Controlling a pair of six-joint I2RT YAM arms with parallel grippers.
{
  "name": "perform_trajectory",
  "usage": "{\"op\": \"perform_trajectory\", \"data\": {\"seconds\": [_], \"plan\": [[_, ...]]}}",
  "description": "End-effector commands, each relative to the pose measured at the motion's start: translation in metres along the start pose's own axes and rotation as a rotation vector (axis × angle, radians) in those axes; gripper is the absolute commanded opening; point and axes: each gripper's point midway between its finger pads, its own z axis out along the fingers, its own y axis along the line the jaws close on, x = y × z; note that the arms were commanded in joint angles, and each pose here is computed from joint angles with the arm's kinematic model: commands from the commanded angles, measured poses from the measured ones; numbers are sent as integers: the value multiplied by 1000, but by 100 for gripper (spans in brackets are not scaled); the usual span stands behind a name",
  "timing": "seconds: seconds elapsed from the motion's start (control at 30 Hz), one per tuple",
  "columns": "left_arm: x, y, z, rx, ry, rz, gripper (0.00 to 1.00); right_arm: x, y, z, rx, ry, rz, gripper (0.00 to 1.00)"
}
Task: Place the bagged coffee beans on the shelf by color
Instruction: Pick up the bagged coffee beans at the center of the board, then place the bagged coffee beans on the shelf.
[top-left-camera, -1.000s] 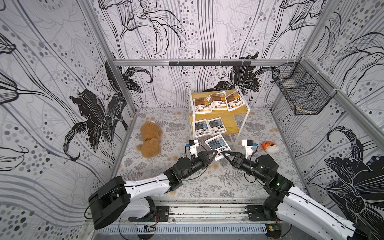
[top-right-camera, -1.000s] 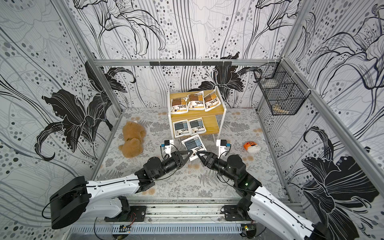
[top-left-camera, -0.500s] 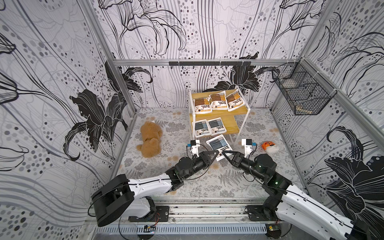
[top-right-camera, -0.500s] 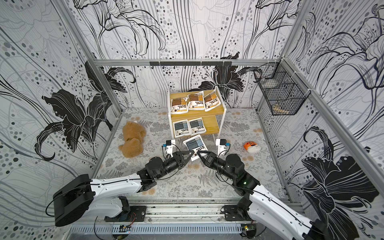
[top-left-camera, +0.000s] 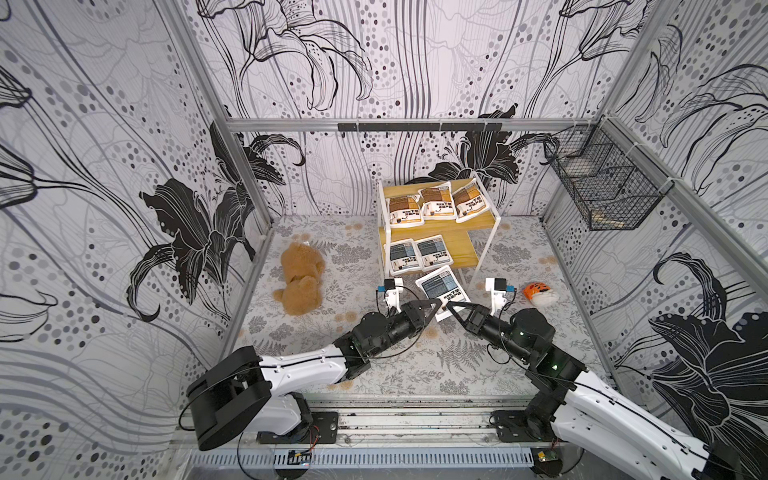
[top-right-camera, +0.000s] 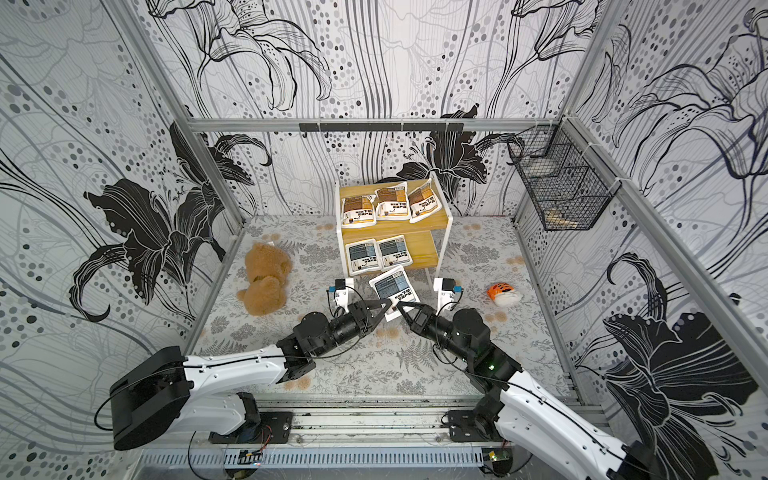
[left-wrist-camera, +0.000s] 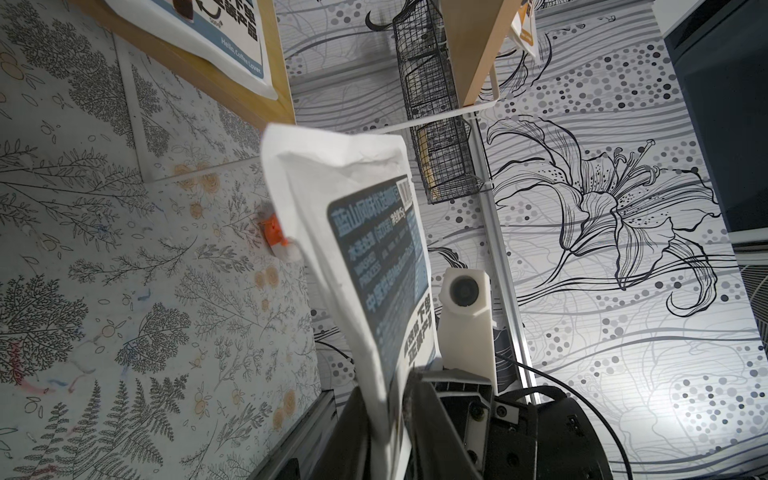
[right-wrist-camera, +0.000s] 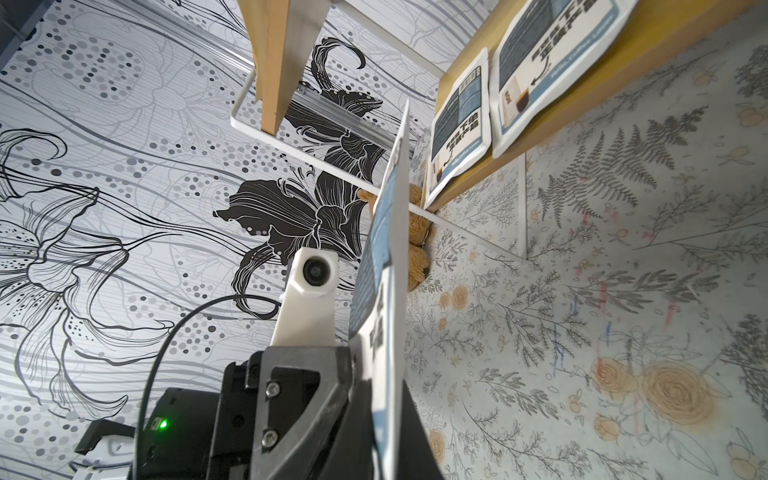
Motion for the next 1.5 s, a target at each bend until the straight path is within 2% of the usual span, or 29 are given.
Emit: {"op": "perform_trajectory", "data": {"seconds": [0.0, 0.23, 0.5, 1.0, 1.47], "plan": [[1, -21, 1, 45, 9, 23, 28, -10, 8, -4, -1, -35, -22, 0], [0, -18, -4, 11, 10, 48, 42, -13, 6, -10, 17, -58, -23, 0], [-4, -14, -13, -11, -4, 62, 52, -14, 1, -13, 44, -67, -31, 0], [-12, -14, -30, -26, -21, 86, 59, -15, -5, -13, 72, -73, -38, 0], [-15, -9, -47, -37, -26, 93, 61, -17, -7, -15, 105, -79, -50, 0]]}}
